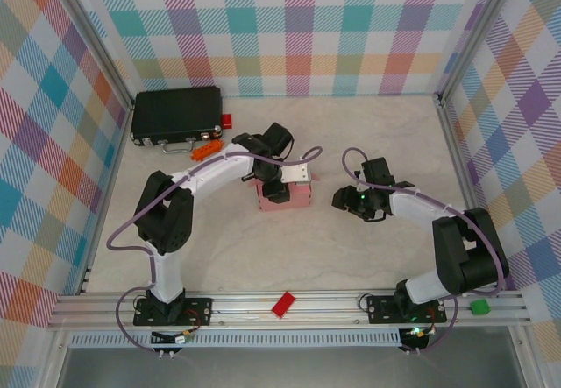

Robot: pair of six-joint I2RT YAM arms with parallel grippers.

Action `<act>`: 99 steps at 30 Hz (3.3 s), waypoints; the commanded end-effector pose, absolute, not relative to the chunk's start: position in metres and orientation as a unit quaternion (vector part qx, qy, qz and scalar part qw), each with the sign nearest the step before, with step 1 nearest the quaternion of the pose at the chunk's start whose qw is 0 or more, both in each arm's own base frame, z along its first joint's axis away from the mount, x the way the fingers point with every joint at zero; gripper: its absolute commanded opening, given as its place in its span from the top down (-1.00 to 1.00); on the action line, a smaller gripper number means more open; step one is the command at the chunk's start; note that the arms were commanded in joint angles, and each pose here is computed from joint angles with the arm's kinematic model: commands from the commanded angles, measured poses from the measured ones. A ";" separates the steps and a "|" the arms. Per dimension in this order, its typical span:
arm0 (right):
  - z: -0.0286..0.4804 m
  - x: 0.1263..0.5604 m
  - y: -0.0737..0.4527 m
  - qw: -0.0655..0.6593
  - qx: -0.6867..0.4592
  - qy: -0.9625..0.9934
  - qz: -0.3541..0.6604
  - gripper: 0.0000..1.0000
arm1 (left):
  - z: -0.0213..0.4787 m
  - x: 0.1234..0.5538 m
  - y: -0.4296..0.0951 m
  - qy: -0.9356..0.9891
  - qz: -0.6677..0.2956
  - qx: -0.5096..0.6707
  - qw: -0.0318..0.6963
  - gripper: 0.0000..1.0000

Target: Fold the paper box

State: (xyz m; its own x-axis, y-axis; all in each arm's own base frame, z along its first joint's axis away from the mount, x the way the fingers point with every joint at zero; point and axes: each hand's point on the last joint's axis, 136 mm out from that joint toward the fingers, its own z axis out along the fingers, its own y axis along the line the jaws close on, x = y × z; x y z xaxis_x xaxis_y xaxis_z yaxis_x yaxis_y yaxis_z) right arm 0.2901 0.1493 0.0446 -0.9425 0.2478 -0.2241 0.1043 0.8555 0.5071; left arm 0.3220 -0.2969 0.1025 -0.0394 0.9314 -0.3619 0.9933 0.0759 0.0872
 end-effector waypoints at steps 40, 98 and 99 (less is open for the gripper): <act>0.089 0.308 0.146 0.179 0.027 0.956 0.232 -0.10 | 0.236 0.335 -0.268 0.759 -0.058 0.545 0.350 -0.90; 0.154 0.323 0.227 0.194 -0.424 0.842 0.270 -0.01 | 0.143 0.313 -0.186 0.932 -0.171 0.249 0.199 -0.02; 0.153 0.323 0.227 0.193 -0.424 0.842 0.271 -0.01 | 0.143 0.313 -0.187 0.931 -0.174 0.250 0.199 -0.01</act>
State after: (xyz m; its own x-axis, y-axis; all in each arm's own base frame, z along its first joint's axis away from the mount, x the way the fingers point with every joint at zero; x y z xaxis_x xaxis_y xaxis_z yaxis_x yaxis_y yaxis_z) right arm 0.3235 0.2233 0.1477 -0.5886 -0.5921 -0.5505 -0.8008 0.5203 0.2966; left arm 0.3099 -0.1849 0.1392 -0.8031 0.3938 -0.4472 0.5214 0.8277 -0.2074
